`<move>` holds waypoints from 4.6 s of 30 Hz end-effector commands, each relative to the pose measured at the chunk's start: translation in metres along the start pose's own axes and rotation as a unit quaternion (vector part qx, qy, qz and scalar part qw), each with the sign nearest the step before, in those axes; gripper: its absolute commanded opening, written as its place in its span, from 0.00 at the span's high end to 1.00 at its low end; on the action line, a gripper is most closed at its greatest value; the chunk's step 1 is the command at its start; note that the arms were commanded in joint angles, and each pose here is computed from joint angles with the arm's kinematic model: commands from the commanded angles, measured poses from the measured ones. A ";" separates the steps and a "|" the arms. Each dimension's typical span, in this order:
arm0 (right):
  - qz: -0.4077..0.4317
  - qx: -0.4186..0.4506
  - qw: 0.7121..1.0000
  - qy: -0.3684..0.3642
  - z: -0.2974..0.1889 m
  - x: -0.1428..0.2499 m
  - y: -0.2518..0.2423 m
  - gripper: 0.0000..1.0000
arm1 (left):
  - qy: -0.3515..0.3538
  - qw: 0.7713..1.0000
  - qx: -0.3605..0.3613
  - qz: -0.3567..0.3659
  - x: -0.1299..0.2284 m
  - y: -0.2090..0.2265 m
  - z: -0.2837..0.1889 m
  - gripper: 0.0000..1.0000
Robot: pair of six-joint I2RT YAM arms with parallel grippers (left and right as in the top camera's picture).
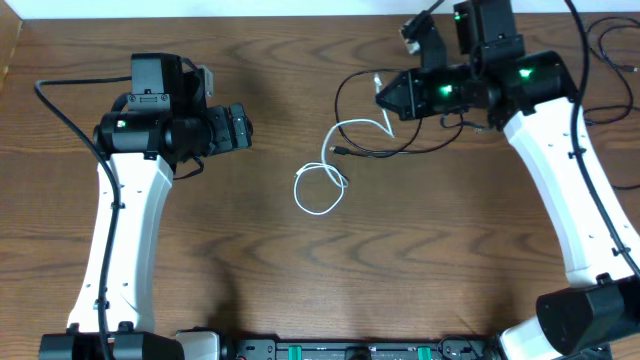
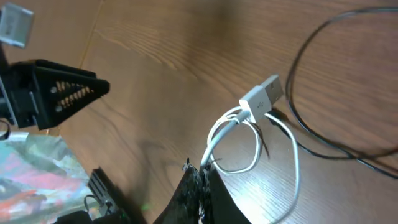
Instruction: Untangle cables
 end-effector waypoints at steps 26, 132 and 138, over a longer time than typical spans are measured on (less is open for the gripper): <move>-0.061 0.138 0.936 0.317 0.185 0.128 0.003 0.99 | -0.006 1.000 -0.002 -0.002 -0.004 0.001 -0.001 0.08; 0.324 0.480 0.796 -0.176 -0.315 0.114 -0.273 0.99 | -0.023 1.000 0.005 0.002 -0.011 -0.003 -0.001 0.08; 0.362 0.583 0.698 -0.205 -0.371 0.140 -0.288 0.99 | -0.023 1.000 0.006 0.002 -0.011 -0.003 -0.001 0.07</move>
Point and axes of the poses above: each gripper's point midway between its finger pads, its own z axis out along the fingers, its own y axis along the line the jaws close on, x = y × z, the point moved 4 cm from there along -z, back along the fingers, and after that the axes turned 13 degrees about -z, right-handed, at the moved point
